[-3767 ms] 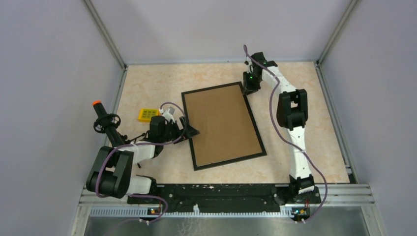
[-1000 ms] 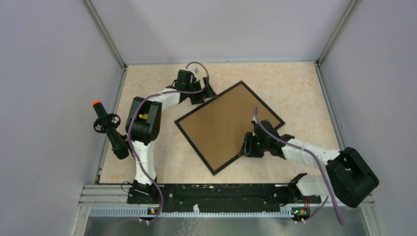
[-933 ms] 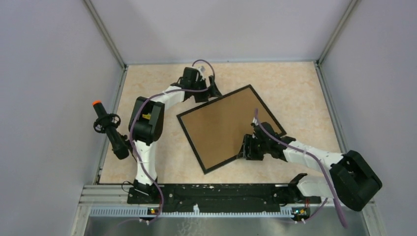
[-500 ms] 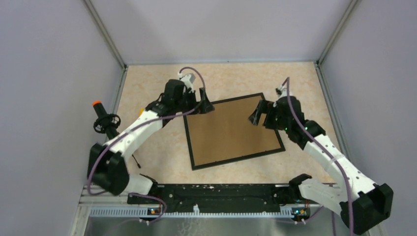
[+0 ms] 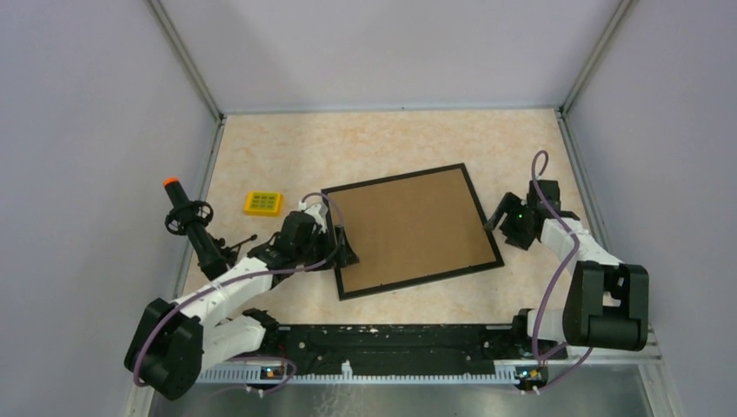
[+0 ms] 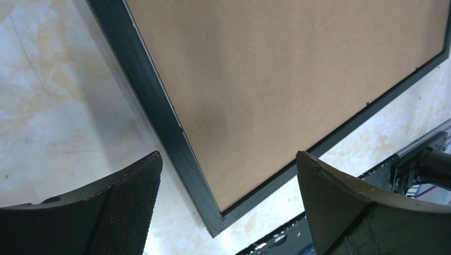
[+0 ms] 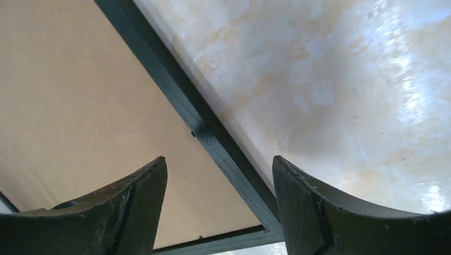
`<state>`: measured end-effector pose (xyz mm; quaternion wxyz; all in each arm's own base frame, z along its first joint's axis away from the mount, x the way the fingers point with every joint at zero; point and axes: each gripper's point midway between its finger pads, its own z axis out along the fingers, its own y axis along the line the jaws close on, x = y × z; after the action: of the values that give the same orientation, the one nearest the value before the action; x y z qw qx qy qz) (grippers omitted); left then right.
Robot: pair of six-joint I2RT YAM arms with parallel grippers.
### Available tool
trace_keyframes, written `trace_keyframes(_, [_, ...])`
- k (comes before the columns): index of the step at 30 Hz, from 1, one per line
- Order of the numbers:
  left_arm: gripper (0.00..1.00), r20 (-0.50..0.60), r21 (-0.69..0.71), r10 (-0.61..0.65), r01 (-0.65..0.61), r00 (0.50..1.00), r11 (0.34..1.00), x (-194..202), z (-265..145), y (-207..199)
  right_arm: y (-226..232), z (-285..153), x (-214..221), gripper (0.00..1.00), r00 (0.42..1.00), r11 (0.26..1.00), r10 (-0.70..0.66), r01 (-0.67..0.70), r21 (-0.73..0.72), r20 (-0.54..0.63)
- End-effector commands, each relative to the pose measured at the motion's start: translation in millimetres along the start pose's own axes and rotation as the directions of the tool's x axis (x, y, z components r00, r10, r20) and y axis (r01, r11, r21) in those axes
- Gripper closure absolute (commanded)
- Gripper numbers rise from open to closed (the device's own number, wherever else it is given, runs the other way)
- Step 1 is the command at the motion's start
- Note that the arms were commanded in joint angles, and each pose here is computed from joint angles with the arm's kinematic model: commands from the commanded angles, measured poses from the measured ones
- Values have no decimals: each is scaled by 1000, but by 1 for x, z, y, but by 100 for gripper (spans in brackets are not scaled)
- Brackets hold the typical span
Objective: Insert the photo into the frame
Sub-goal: Adjust the photo frame at the center of the board, then install the photo frame at the center of the board.
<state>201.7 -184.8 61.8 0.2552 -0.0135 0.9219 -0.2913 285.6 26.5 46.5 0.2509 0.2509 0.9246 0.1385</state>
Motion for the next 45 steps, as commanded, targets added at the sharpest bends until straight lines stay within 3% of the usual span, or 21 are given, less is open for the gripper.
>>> trace_keyframes(1, [1, 48, 2, -4, 3, 999, 1000, -22, 17, -5, 9, 2, 2, 28, 999, 996, -41, 43, -83, 21])
trace_keyframes(9, [1, 111, -33, 13, -9, 994, 999, -47, 38, 8, 46, 2, 75, 38, 972, 962, -172, 131, -238, -162])
trace_keyframes(15, [1, 133, -88, -75, 87, 988, 992, -69, 46, 39, 78, -21, 105, 38, 951, 929, -224, 142, -342, -214])
trace_keyframes(17, [1, 131, -94, -89, 101, 987, 990, -70, 48, 43, 70, -26, 98, 37, 953, 944, -235, 177, -280, -192])
trace_keyframes(19, [1, 131, -99, -94, 107, 987, 989, -69, 49, 46, 45, -25, 72, 37, 964, 968, -240, 229, -101, -117])
trace_keyframes(23, [1, 145, -91, -103, 117, 984, 989, -69, 46, 49, 43, -25, 49, 45, 984, 981, -156, 145, -129, -86])
trace_keyframes(34, [1, 147, -80, -120, 132, 982, 988, -68, 45, 53, 27, -16, 27, 69, 981, 983, -184, 185, -3, -57])
trace_keyframes(45, [1, 152, -64, -121, 132, 981, 989, -67, 45, 52, 18, 5, 30, 74, 976, 979, -197, 200, 29, -90])
